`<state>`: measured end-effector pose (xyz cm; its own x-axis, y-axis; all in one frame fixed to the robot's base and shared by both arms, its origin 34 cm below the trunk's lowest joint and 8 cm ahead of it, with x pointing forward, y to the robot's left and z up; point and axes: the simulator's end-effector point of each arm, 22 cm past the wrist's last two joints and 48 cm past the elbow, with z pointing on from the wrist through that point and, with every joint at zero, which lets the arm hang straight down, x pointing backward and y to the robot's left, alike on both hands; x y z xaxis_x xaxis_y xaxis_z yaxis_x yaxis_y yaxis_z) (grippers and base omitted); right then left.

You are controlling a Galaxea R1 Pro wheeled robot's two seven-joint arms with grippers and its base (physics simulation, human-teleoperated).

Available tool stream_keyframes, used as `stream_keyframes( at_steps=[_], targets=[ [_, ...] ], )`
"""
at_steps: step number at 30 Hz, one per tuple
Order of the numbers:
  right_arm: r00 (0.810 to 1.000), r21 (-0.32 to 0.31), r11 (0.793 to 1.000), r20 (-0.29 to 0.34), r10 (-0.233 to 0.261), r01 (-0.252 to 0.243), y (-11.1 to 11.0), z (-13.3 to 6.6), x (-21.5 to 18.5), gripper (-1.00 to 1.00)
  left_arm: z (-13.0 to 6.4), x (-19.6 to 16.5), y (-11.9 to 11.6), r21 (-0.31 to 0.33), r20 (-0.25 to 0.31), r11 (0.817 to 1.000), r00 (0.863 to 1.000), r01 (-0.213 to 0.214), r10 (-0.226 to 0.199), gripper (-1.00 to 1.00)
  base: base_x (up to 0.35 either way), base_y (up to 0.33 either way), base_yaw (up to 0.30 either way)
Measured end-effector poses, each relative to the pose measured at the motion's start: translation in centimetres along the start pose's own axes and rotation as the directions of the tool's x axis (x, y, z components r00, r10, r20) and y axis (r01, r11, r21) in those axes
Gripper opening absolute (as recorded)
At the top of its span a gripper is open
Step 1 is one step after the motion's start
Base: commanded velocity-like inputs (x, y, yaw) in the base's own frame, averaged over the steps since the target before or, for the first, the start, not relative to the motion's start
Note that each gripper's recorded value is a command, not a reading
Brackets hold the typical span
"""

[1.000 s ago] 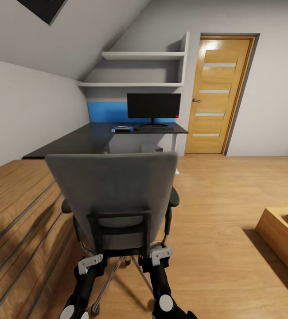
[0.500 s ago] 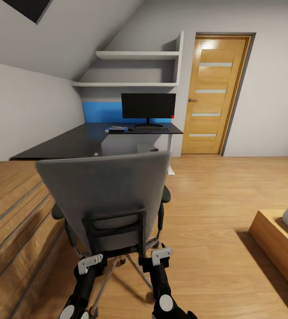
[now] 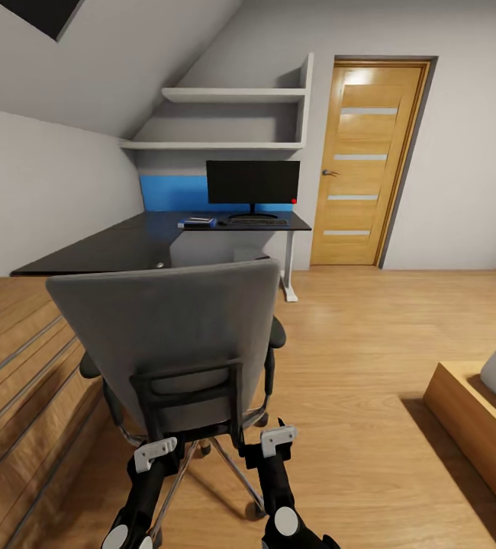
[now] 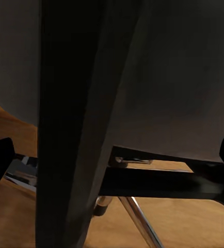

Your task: In the bedroom, organize the workspace by keeping the computer under the desk, ensuring the monitor is on the desk, placing the keyboard on the desk next to the monitor, placing the mouse on the desk next to the keyboard, moving the folder from the swivel chair onto the desk next to the mouse, stacking the notebook on top of the folder with the pen on top of the notebook, and positioning the swivel chair next to the desk.

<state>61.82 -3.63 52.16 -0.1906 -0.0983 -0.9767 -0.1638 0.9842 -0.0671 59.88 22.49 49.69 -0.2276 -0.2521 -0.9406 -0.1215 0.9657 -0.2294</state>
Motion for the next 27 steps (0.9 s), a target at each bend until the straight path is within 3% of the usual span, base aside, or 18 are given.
stream_keyframes(
  at_steps=[12, 27],
  targets=[
    [1.000, 0.000, 1.000, -0.002, -0.001, 0.001, 0.00, -0.01, 0.09, 1.00, 0.01, 0.01, -0.01, 0.001, 0.000, 1.000, 1.000, 0.001, -0.001, 1.00, -0.058, 0.033, 0.000],
    [1.000, 0.000, 1.000, -0.003, -0.001, 0.001, 0.00, -0.02, 0.15, 1.00, 0.02, 0.02, -0.01, 0.001, 0.000, 1.000, 1.000, 0.001, -0.001, 1.00, -0.220, 0.061, 0.000]
  ],
)
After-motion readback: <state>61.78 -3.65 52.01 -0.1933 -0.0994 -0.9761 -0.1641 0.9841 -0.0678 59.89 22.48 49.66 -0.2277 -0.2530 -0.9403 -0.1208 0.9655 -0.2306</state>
